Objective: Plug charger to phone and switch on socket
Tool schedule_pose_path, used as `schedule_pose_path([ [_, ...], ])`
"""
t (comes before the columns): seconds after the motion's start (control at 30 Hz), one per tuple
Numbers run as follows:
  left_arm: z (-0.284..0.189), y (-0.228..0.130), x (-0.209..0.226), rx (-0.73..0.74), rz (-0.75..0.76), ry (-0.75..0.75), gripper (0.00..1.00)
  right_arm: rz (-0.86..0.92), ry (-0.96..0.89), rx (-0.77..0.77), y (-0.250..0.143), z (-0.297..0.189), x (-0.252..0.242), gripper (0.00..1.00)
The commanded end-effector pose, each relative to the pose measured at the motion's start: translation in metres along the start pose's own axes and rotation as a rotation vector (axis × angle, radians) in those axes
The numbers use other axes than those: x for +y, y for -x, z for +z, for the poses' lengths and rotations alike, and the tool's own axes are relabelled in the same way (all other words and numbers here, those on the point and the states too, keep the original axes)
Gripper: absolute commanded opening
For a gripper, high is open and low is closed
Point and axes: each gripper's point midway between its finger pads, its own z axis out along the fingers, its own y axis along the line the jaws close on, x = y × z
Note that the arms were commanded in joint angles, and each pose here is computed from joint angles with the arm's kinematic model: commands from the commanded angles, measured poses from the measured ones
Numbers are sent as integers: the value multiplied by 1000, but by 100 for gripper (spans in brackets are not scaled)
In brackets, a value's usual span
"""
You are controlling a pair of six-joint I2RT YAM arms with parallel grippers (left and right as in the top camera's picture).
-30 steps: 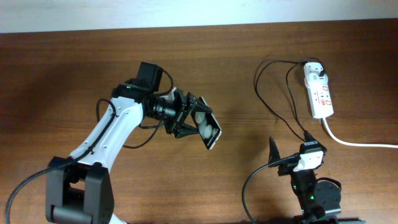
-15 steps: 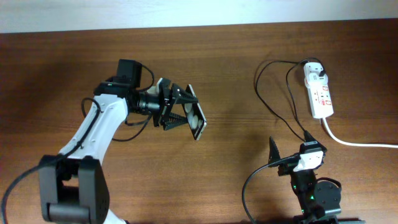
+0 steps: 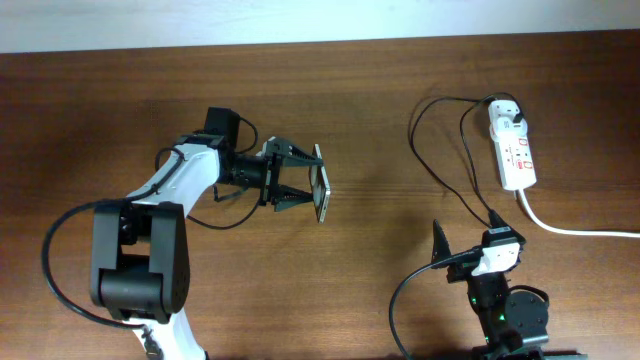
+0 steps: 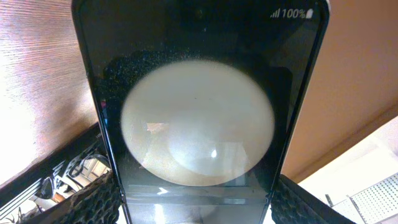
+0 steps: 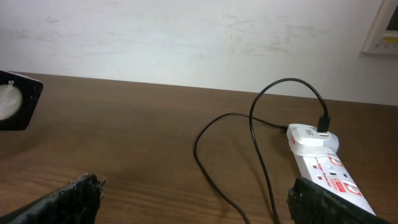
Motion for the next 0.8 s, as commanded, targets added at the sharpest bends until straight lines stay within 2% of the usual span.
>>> schedule_pose_path([
  [0.0, 0, -4, -5, 19, 28, -23, 68, 5, 2, 1, -2, 0, 0, 99],
  [0.3, -1, -9, -10, 49, 55, -54, 68, 25, 39, -1, -2, 0, 6, 99],
  [0.33, -1, -9, -10, 48, 55, -54, 68, 115, 71, -1, -1, 0, 12, 99],
  [0.43, -1, -9, -10, 48, 55, -54, 68, 645, 312, 73, 5, -8, 53, 99],
  [0.53, -1, -9, -10, 48, 55, -54, 68, 811, 609, 230, 6, -33, 101, 99],
  [0.63, -1, -9, -10, 48, 55, -54, 68, 1082, 810, 484, 6, -64, 133, 99],
  [0.73, -1, -9, -10, 48, 55, -54, 67, 1095, 791, 470, 7, -61, 131, 99],
  [0.77, 0, -8, -10, 45, 55, -50, 67, 975, 818, 418, 7, -62, 132, 99],
])
